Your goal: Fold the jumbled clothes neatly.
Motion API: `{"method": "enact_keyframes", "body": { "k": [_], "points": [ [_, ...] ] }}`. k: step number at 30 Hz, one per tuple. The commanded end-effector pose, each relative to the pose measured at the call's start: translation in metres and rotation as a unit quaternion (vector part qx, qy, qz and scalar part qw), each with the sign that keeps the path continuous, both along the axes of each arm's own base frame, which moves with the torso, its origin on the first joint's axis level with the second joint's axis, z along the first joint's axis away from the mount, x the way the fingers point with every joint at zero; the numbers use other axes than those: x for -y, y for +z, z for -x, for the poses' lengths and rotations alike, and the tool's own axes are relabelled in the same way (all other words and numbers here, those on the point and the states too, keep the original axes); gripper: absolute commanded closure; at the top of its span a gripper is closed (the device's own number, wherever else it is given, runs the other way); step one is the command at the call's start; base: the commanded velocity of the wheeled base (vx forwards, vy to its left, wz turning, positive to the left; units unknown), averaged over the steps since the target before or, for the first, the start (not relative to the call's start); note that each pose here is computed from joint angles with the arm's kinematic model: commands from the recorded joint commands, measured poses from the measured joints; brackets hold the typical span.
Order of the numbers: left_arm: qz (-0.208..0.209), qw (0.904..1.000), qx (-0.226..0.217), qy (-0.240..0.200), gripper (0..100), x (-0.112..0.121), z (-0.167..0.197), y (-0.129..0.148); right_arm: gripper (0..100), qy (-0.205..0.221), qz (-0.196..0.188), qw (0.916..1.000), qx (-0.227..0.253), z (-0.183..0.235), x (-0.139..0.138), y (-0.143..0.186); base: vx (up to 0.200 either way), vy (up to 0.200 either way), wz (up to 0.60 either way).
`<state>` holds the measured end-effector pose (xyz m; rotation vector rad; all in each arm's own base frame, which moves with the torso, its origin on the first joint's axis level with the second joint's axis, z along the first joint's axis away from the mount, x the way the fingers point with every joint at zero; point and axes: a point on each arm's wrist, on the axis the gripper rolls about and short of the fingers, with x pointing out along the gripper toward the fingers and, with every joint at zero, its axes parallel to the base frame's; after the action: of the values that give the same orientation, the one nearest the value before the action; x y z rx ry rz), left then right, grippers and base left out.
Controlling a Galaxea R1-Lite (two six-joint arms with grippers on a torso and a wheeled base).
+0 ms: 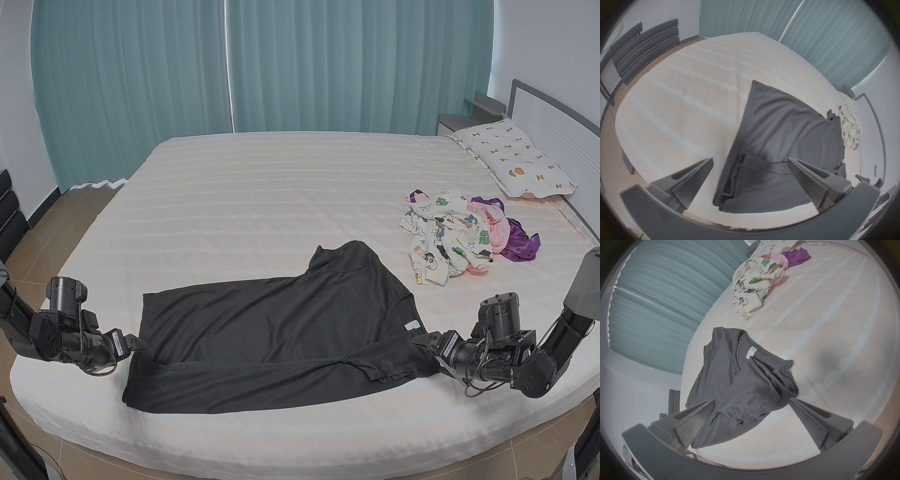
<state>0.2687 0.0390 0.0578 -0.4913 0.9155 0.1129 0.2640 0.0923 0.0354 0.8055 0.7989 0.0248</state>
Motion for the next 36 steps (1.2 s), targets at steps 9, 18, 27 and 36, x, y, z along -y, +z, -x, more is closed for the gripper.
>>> {"method": "enact_keyframes", "body": {
  "k": [9,18,27,36],
  "points": [
    [0.04,0.9979,0.01,-0.049,0,0.016,-0.025,-0.002,0,0.001,0.002,1.0,-0.006,-0.001,-0.001,-0.004,0.0,0.0,0.0],
    [0.035,0.9972,-0.024,-0.062,0,0.016,-0.033,-0.027,0,0.001,0.002,1.0,-0.005,-0.001,-0.001,-0.004,0.0,0.0,0.0],
    [0.032,0.9967,-0.04,-0.063,0,0.015,-0.031,-0.036,0,0.009,-0.004,0.9999,-0.007,-0.001,-0.001,-0.003,0.0,0.0,0.0],
    [0.032,0.9971,-0.042,-0.055,100,0.014,-0.03,-0.035,0,0.007,-0.003,1.0,0.002,-0.004,0.0,0.0,0.0,0.0,0.0]
  ]
}}
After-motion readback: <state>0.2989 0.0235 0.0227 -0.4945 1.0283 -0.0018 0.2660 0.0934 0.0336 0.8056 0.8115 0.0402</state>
